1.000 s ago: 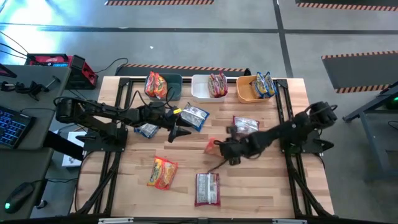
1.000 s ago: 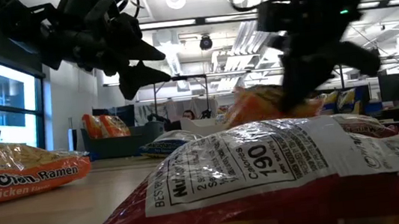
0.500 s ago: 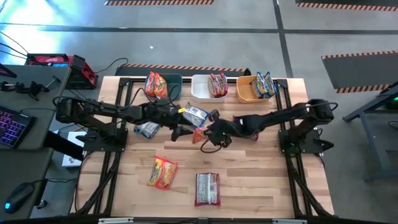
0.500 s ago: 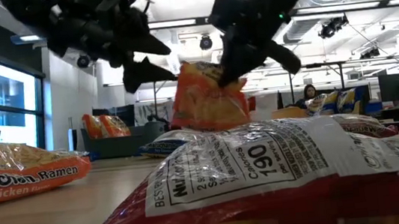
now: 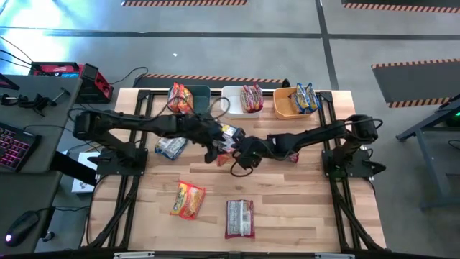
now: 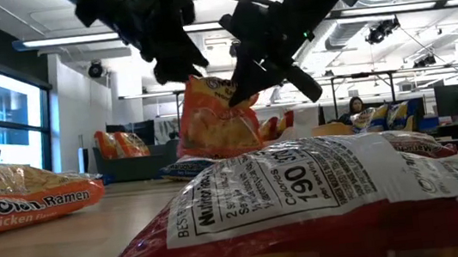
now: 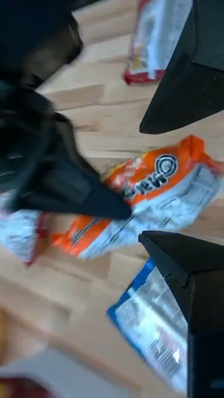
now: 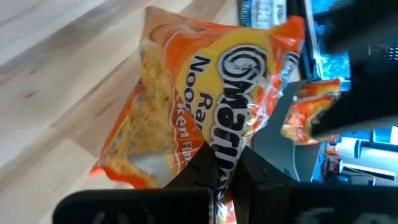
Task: Sort Maruchan noodles
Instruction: Put the right orange noodle pack into the blue bin
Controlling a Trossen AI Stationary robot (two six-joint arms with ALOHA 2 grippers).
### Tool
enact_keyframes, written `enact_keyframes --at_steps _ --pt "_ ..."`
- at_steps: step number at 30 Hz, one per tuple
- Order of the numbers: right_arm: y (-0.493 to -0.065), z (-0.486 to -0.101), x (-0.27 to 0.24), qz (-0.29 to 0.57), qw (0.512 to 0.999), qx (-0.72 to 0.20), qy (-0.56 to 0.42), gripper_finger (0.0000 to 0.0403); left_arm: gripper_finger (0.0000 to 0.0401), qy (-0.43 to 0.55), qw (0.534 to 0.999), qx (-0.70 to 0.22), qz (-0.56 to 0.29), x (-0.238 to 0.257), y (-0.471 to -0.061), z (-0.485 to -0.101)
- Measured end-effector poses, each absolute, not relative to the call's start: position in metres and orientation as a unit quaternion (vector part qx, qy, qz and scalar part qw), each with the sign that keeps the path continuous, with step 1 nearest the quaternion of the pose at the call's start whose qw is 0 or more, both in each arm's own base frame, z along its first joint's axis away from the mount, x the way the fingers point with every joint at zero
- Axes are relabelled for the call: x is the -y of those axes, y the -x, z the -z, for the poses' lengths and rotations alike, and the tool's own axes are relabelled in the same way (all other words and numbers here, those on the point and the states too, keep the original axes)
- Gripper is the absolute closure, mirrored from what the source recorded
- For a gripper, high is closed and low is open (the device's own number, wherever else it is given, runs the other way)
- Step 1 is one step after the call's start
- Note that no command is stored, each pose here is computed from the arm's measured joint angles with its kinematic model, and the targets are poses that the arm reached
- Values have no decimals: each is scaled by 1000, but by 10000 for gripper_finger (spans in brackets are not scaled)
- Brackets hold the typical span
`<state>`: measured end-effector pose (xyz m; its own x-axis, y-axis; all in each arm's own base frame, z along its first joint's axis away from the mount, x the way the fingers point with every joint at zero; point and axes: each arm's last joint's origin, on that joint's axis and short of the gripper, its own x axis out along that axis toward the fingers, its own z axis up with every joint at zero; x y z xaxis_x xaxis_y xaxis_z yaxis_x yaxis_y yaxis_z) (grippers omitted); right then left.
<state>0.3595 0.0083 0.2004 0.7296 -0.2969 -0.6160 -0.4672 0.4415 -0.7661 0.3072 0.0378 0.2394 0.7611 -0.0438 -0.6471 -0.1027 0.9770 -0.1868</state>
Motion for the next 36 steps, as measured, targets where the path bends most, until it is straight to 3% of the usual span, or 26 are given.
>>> enact_keyframes --at_steps 7,13,28,36 --pt "-361 -202 1 -49 765 -362 530 403 146 117 913 -392 15 -34 -336 -228" --pt "-359 -199 4 -49 764 -371 525 403 146 101 902 -420 -20 -38 -348 -226" --pt "-361 -201 4 -42 770 -359 526 403 146 109 895 -431 -34 -47 -349 -227" --pt "-367 -211 -2 -21 784 -321 531 403 146 115 869 -480 -45 -46 -341 -216"
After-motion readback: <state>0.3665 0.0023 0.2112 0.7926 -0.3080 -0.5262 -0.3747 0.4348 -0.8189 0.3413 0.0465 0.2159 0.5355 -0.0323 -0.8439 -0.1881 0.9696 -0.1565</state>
